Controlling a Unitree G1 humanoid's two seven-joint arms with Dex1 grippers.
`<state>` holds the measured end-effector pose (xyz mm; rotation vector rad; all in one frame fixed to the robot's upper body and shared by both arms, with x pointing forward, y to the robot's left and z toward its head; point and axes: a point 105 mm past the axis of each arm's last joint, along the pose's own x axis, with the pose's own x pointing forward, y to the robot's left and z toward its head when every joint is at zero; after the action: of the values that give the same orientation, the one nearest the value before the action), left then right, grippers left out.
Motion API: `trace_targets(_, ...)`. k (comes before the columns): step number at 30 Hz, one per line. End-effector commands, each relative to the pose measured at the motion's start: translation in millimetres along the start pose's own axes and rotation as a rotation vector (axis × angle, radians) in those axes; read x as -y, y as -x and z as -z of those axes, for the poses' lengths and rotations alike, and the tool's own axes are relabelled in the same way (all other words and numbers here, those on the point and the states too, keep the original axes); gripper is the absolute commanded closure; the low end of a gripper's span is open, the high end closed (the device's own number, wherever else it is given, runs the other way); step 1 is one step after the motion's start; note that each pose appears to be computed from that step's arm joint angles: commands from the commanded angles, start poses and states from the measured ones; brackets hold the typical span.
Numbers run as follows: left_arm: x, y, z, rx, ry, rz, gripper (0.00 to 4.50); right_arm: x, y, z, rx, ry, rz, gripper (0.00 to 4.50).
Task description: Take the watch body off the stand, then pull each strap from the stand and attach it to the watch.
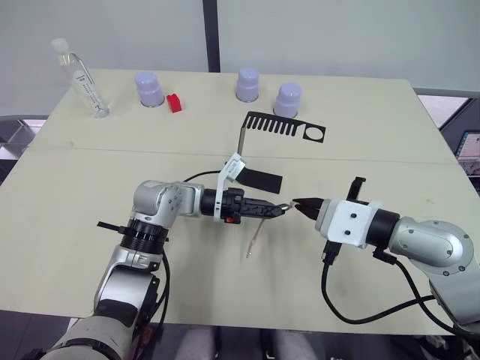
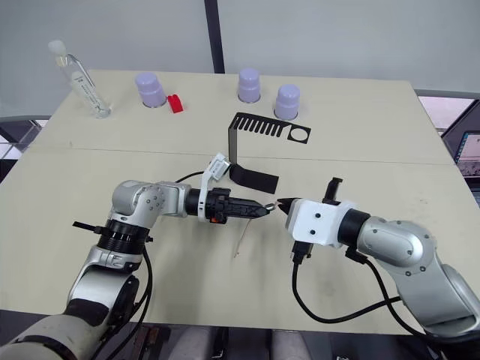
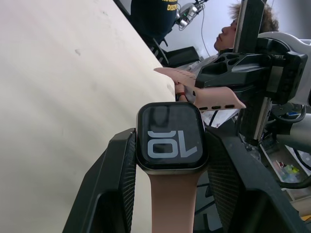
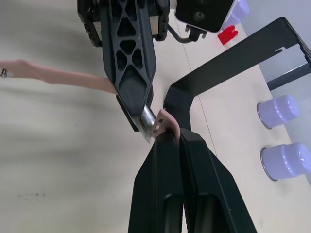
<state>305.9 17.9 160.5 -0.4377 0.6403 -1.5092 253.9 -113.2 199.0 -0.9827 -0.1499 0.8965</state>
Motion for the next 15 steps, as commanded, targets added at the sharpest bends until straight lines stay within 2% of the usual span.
trace_targets(1,22,-15,-9,0.008,-0.061,0.101,2.91,-5,-3,-6,0.025,0.006,-0.029,4.50)
trace_targets(15,15,-2,-17,0.052,-0.068,0.065,2.91,-4,6,1,-0.019,0.003,-0.030,4.50)
